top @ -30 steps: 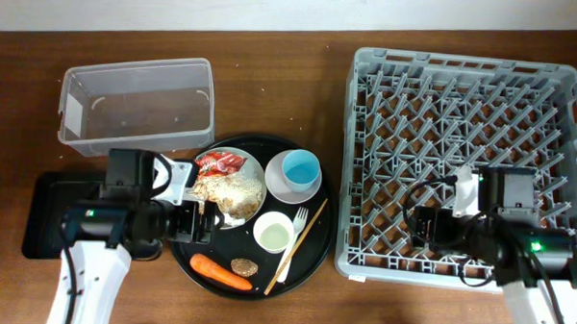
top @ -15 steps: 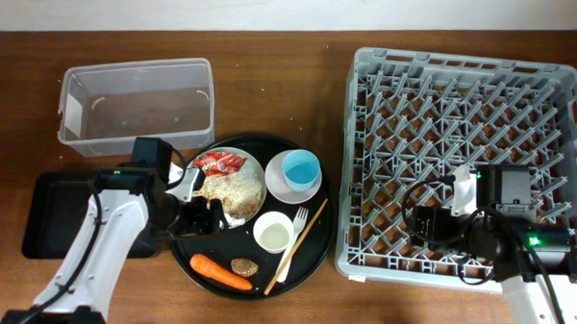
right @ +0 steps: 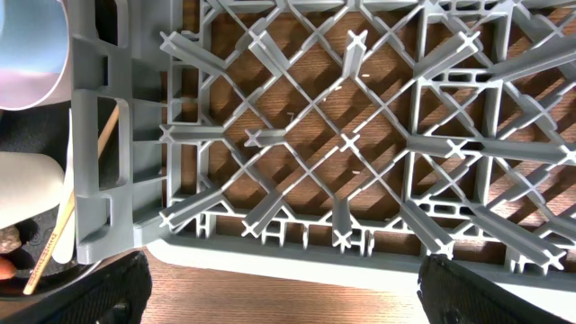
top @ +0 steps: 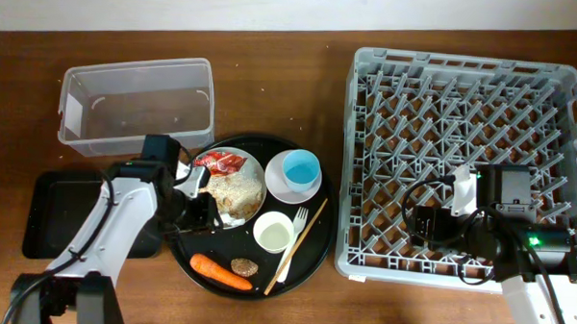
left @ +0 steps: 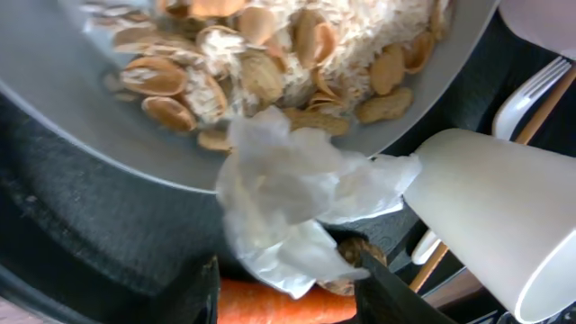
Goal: Sort waste into correct bins and load items into the dishwasher rack
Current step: 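Reach the left gripper to the plate and grasp the white tissue, then carry the tissue with the left gripper over the clear plastic bin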
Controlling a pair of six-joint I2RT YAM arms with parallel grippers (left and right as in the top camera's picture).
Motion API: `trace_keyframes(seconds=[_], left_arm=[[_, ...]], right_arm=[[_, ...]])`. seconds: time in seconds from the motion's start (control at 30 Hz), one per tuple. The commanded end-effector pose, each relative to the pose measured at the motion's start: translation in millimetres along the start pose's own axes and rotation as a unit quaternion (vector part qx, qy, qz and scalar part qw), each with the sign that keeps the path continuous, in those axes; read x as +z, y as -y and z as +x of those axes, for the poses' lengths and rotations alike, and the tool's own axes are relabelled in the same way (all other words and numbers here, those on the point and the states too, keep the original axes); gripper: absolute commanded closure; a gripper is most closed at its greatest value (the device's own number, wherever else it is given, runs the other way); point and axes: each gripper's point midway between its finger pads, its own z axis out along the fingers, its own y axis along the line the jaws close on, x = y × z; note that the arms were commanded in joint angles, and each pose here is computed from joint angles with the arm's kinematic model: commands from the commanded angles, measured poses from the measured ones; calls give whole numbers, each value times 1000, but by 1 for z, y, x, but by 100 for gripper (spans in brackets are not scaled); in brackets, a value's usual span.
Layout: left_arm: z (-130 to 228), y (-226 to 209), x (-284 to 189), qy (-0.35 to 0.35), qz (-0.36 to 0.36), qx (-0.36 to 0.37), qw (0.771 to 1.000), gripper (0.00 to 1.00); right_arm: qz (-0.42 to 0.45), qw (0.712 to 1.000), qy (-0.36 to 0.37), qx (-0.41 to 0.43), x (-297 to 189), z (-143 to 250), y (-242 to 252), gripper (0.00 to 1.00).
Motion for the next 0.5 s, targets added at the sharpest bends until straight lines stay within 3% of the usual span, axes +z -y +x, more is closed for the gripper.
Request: trace_keyframes(seconds=[0.0, 0.3, 0.47], left_arm=[[-9, 14, 2, 10, 10, 28, 999, 56], [-7, 17, 3, 7, 10, 32, 999, 75], [-4, 16, 3, 2, 9, 30, 1000, 78]], right_arm=[[-6, 1000, 9, 0, -5, -5, -4, 2], [-6, 1000, 9, 0, -5, -5, -4, 2], [-6, 1000, 9, 0, -5, -5, -4, 2]])
